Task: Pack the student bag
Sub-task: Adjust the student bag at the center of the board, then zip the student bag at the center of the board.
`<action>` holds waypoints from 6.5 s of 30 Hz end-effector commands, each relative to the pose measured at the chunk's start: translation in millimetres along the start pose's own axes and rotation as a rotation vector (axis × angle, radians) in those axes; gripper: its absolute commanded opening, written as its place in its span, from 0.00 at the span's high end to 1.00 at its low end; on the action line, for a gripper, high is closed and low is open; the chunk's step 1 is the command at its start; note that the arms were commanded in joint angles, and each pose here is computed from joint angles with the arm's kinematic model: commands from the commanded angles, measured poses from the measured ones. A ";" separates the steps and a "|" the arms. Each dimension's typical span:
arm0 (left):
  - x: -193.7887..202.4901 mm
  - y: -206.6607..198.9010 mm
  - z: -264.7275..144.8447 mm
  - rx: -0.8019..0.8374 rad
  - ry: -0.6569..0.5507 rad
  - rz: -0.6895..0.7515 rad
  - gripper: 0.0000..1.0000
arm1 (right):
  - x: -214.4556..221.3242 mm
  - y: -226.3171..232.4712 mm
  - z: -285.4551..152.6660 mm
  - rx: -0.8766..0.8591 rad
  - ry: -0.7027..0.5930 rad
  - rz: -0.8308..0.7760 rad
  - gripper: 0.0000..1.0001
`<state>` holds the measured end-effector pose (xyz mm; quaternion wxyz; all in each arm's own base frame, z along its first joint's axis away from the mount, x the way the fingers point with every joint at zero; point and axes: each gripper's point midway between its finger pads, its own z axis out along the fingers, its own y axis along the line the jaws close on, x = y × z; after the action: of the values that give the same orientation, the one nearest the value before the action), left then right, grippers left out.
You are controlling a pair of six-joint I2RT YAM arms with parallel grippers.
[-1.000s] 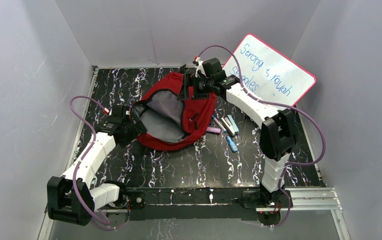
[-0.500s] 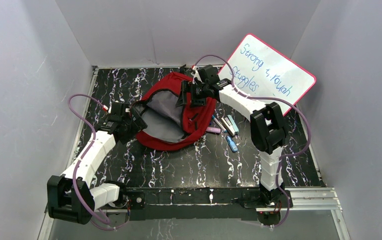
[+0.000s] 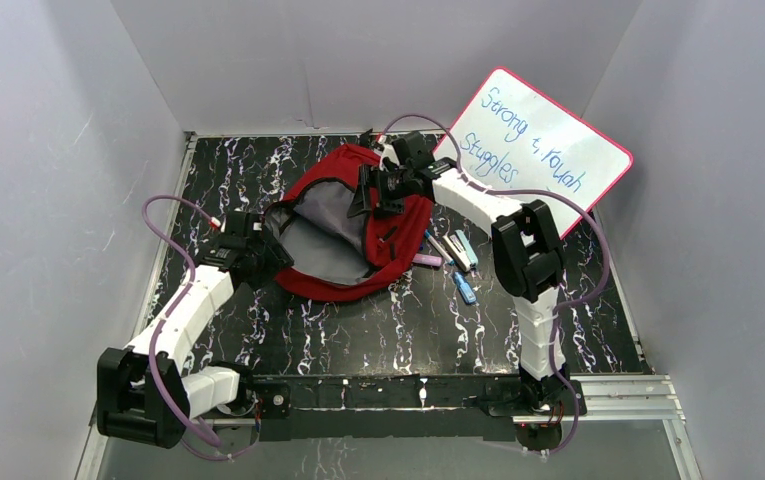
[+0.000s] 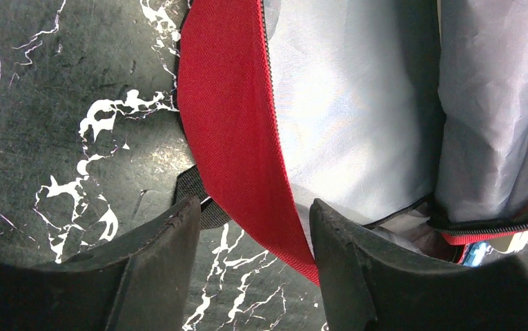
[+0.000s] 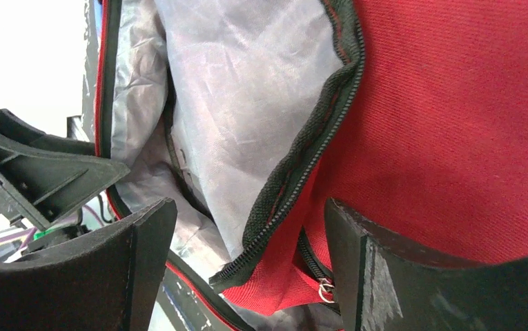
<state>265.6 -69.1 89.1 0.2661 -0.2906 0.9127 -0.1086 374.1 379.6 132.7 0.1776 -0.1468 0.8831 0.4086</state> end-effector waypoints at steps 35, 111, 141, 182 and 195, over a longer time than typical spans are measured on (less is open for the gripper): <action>12.0 34.3 -22.2 -0.072 -0.026 0.036 0.51 | 49.5 100.6 -25.1 -0.080 0.020 -0.417 0.23; -7.6 -2.3 -59.6 0.053 -0.047 0.007 0.62 | 88.6 14.1 -79.3 0.492 -0.182 -0.290 0.22; -67.4 -47.8 -63.8 0.100 -0.132 0.259 0.54 | 57.0 -42.7 -51.7 0.549 -0.072 -0.300 0.43; -30.4 -44.9 -59.4 0.184 -0.022 0.249 0.55 | 80.7 -50.9 -32.3 0.451 -0.053 -0.287 0.97; -4.9 -81.9 -66.9 0.420 0.055 0.334 0.57 | 98.2 32.3 -47.4 0.009 -0.122 -0.419 1.00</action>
<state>274.9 -114.5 167.9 0.3050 -0.1056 0.9190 -0.2262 278.3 322.3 104.7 0.2923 -0.2535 0.8800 0.2753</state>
